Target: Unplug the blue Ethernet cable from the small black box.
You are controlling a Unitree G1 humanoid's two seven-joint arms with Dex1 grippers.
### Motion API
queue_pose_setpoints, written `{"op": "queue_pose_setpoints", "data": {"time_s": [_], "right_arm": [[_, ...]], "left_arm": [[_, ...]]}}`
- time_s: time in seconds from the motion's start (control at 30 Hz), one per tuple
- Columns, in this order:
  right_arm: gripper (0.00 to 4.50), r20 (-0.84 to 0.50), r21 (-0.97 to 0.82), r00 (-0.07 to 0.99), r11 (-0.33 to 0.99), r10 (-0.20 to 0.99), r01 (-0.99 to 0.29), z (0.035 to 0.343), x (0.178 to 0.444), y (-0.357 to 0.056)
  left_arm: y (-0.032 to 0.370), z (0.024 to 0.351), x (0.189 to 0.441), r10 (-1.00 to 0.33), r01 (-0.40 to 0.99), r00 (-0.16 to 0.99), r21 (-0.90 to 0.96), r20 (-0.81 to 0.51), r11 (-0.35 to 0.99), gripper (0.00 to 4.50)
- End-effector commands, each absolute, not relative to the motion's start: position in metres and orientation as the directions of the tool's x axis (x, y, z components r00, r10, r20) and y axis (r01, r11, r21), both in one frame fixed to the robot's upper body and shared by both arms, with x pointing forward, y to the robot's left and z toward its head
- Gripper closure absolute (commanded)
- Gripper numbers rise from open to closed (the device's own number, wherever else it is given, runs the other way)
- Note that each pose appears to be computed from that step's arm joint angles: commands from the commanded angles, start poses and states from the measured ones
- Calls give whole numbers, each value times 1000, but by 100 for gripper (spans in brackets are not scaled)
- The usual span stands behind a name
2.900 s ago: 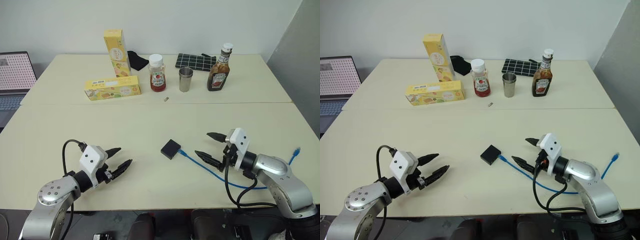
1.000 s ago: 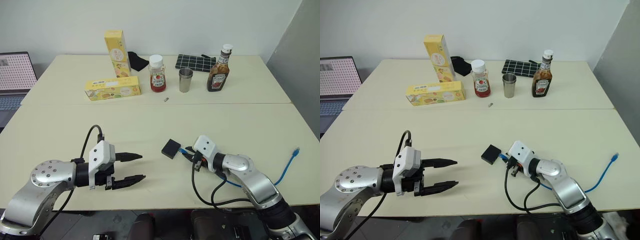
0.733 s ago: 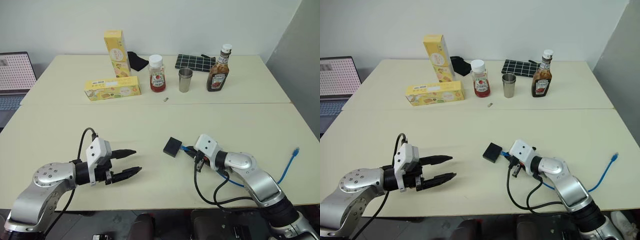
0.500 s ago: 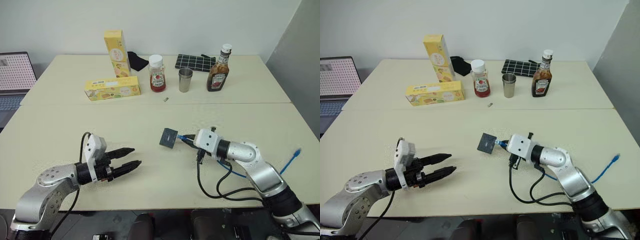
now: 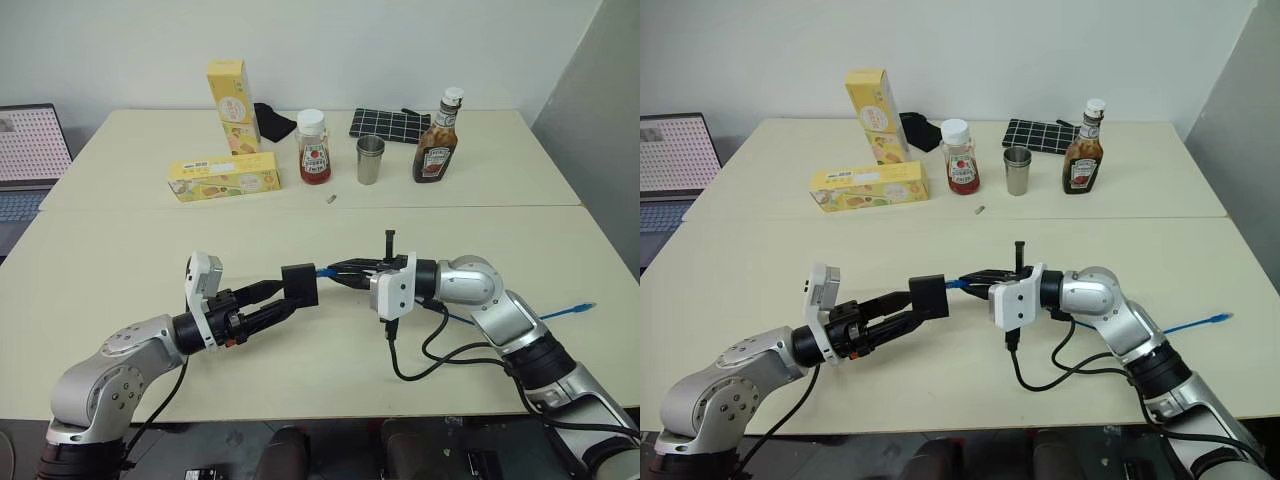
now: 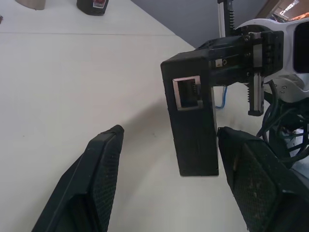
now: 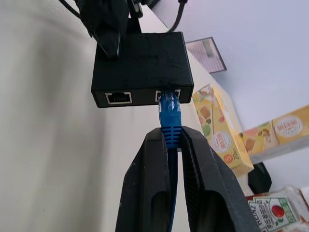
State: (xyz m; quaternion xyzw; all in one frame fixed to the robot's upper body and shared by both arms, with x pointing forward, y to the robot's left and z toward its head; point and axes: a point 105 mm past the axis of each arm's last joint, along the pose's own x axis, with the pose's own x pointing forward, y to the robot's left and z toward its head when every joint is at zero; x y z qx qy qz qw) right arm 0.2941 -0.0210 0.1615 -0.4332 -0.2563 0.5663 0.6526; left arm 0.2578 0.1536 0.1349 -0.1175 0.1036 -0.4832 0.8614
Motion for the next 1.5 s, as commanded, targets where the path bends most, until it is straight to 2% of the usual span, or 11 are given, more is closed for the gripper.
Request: {"op": "queue_pose_setpoints", "data": {"time_s": [0.03, 0.37, 0.63, 0.7, 0.83, 0.9, 0.93, 1.03, 1.17, 1.27, 1.5], "right_arm": [[441, -108, -885, 184, -10, 977, -466, 178, 291, -16], [441, -68, -911, 170, 8, 983, -411, 182, 289, -14], [441, -98, -949, 147, -47, 984, -313, 179, 287, -15], [371, -116, -951, 142, -68, 983, -302, 177, 286, -18], [283, -143, -936, 147, -85, 979, -341, 176, 284, -25], [233, -200, -900, 152, -120, 968, -419, 170, 283, -32], [232, -223, -875, 145, -132, 964, -466, 168, 281, -37], [232, -191, -734, 124, -57, 974, -677, 179, 272, -46], [232, -125, -315, 71, 28, 990, -949, 201, 259, -52], [232, -62, -98, 56, 50, 997, -994, 211, 257, -48], [232, -45, 91, 63, 67, 997, -994, 206, 258, -32]], "left_arm": [[143, 148, 251, -891, 850, 454, -292, -14, 438, 156], [147, 154, 246, -902, 857, 431, -313, 2, 409, 366], [151, 154, 246, -900, 855, 436, -313, 3, 413, 368], [151, 156, 246, -899, 855, 437, -313, 4, 414, 368], [149, 156, 249, -904, 860, 427, -307, -3, 407, 369], [146, 154, 250, -909, 865, 417, -303, -10, 400, 369], [145, 154, 251, -911, 868, 412, -299, -11, 396, 369], [141, 153, 252, -919, 880, 394, -282, -15, 382, 369], [136, 150, 251, -944, 914, 330, -250, -4, 320, 369], [133, 151, 249, -963, 936, 270, -236, 1, 262, 369], [133, 152, 243, -986, 958, 165, -237, 2, 160, 369]]}}
